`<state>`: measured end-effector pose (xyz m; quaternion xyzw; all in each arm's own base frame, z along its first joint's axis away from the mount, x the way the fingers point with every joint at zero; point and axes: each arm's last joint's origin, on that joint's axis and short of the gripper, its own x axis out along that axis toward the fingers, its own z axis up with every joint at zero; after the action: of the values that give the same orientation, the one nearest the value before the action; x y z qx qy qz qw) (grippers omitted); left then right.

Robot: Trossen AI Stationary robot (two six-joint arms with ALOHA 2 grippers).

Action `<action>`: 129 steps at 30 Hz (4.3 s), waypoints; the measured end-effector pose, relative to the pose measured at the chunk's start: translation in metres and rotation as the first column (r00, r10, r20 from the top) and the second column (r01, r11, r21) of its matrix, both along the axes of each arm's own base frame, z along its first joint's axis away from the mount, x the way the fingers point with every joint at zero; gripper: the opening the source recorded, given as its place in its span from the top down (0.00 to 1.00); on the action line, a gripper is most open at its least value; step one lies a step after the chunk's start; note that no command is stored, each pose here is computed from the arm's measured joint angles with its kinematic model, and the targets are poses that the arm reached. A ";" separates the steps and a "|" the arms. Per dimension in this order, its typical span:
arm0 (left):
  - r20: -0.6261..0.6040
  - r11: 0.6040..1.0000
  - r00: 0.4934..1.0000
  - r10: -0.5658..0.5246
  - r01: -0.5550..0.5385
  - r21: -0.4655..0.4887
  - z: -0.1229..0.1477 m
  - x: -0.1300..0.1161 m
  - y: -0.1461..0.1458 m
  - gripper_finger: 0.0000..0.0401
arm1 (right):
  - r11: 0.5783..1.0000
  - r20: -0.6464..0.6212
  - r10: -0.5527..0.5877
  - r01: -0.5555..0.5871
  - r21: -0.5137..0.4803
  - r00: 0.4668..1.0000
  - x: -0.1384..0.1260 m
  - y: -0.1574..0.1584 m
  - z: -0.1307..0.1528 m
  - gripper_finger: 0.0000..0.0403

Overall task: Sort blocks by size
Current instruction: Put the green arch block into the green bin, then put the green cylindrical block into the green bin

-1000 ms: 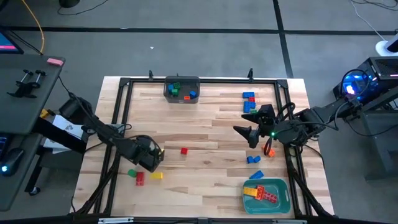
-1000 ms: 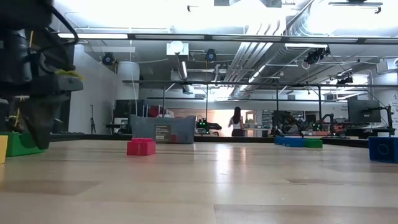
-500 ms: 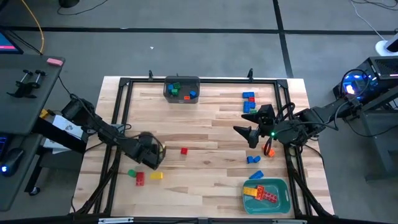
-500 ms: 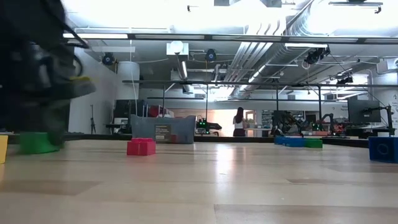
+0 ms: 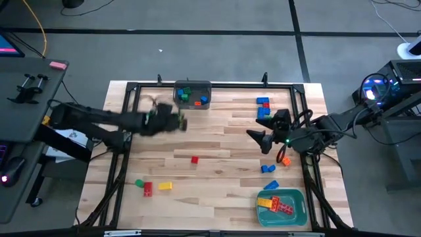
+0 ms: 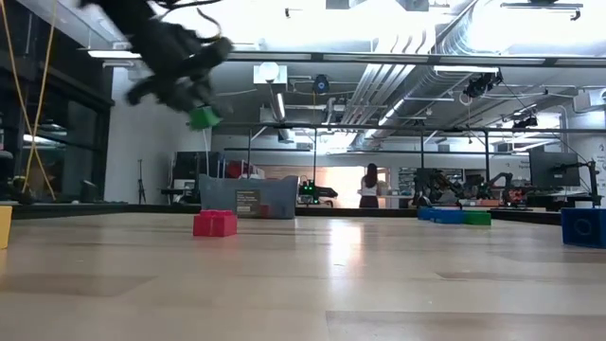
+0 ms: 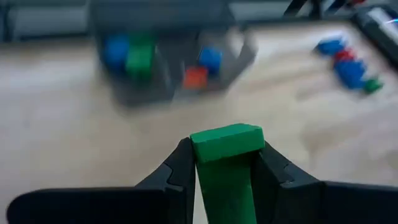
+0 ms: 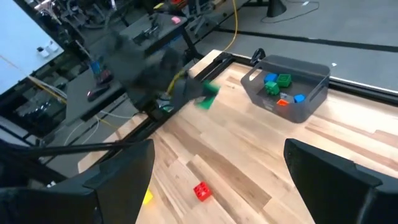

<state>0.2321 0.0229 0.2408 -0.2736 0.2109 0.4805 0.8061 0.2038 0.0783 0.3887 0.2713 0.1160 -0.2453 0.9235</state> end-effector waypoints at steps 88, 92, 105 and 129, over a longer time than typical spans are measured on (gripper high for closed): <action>0.419 0.418 0.271 -0.866 0.853 0.312 0.029 0.160 -0.095 0.81 | 0.963 0.189 0.252 -0.264 0.043 0.949 -0.002 0.008 0.027 0.12; 0.547 0.504 0.259 -0.796 0.784 0.362 -0.001 0.183 -0.130 0.81 | 0.975 0.222 0.214 -0.223 0.016 0.951 -0.013 0.002 0.035 0.12; 0.599 0.400 0.105 -0.794 0.832 0.385 -0.033 0.275 -0.197 0.81 | 0.986 0.235 0.159 -0.165 0.009 0.959 -0.017 -0.002 0.037 0.12; 0.435 0.296 0.123 -0.892 0.886 0.358 -0.067 0.316 -0.202 0.39 | 0.989 0.232 0.150 -0.150 -0.015 0.961 -0.017 -0.002 0.038 0.12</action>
<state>0.5478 -0.1793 0.1737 -0.2172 0.0802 -0.1976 0.9525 0.1865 0.0762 0.4264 0.2901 0.0276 -0.1410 0.9461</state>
